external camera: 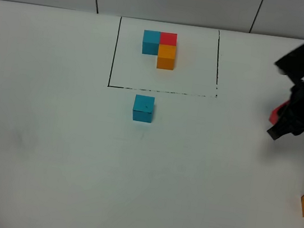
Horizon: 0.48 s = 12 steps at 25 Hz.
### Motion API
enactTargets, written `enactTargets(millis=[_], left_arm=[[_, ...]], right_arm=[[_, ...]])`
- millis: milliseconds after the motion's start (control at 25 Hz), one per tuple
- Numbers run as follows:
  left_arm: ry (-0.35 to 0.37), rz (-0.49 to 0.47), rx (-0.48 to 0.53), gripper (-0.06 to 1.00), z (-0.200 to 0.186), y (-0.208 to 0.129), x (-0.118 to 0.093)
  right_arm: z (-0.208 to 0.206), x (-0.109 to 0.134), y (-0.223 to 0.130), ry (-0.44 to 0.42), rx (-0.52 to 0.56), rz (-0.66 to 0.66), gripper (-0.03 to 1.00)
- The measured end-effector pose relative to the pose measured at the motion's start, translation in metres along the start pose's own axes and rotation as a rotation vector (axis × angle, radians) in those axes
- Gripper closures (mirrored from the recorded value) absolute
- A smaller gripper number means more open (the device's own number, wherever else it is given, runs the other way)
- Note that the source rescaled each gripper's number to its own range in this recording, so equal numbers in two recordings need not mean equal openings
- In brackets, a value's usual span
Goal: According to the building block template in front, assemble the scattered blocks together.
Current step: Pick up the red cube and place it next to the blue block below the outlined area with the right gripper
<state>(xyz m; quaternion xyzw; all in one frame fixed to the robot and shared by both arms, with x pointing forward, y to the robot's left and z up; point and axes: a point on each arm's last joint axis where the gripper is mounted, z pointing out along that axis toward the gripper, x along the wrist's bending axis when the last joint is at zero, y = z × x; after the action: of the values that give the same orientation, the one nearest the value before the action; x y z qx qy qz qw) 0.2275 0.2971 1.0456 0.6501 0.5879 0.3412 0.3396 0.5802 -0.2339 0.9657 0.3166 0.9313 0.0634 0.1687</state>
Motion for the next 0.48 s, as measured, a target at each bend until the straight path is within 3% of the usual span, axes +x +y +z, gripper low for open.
enactTargets(millis=[80,160,480], left_arm=[[0.000,0.000,0.000,0.27,0.000,0.000,0.000],[0.000,0.000,0.000,0.27,0.000,0.000,0.000],[0.000,0.000,0.000,0.28,0.000,0.000,0.000]], right_arm=[[-0.005,0.017,0.021,0.036,0.008,-0.213,0.95],[-0.006,0.032,0.042,0.060,0.006,-0.340,0.95],[0.013,0.061,0.108,0.125,0.034,-0.529,0.95]])
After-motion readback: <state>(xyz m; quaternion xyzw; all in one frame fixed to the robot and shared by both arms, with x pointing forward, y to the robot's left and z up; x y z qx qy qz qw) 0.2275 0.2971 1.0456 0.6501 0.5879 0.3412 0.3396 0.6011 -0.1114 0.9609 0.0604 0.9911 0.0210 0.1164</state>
